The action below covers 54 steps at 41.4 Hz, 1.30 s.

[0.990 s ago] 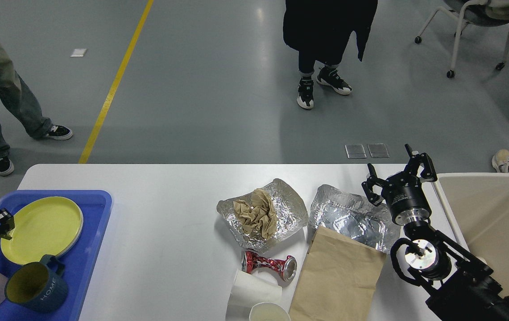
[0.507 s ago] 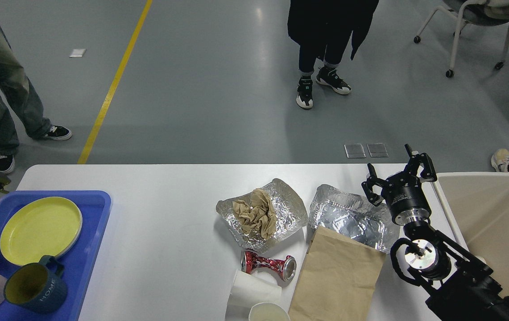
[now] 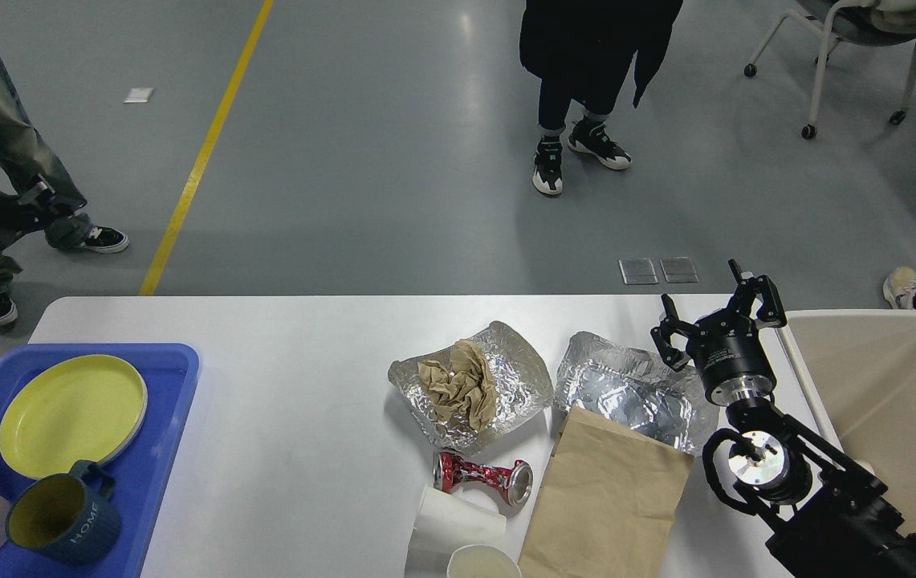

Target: Tidy desktop

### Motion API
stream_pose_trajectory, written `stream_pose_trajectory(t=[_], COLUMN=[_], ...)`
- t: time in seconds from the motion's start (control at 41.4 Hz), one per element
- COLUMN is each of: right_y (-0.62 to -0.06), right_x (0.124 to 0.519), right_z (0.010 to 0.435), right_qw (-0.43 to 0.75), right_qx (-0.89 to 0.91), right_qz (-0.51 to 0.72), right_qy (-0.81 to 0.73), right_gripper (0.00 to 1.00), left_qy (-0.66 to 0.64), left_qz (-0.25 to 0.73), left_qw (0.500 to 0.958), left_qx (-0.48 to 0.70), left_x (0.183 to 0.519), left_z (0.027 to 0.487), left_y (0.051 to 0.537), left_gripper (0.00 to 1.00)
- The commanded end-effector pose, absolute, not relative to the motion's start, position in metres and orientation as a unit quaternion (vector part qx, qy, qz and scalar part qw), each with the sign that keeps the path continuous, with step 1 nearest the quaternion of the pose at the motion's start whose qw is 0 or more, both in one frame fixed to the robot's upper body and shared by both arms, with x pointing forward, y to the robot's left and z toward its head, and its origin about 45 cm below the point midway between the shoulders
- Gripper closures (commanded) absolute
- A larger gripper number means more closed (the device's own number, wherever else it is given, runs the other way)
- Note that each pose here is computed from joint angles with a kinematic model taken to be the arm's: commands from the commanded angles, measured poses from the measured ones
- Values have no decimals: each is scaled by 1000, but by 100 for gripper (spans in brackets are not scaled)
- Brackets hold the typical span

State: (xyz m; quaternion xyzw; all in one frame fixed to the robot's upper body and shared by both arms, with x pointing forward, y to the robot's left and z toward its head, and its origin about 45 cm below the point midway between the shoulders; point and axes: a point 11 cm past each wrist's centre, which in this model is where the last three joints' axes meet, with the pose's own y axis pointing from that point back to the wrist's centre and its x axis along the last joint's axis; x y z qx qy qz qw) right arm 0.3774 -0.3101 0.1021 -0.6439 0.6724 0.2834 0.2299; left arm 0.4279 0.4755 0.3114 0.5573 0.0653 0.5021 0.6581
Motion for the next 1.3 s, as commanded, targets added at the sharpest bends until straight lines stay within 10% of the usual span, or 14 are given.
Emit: stream_pose_trajectory(t=[0.0,0.435,0.869,1.28], right_y=[-310,-310,-310,-311], right_x=[377,377,377,377], right_z=[102,102,102,102], right_qw=[230,230,230,230], right_qx=[-644,-644,-644,-644], right_qz=[283,283,283,283], right_qy=[673,672,672,672], right_gripper=[0,0,0,0], left_qy=[72,196,308,303], left_qz=[563,569,633,628], left_qw=[702,798,664,651], left_qx=[431,-27,-252,-298], left_x=[435,455,411,350], left_z=[343,317,163,144], left_y=[480,417,364,338], left_gripper=[4,4,4,4])
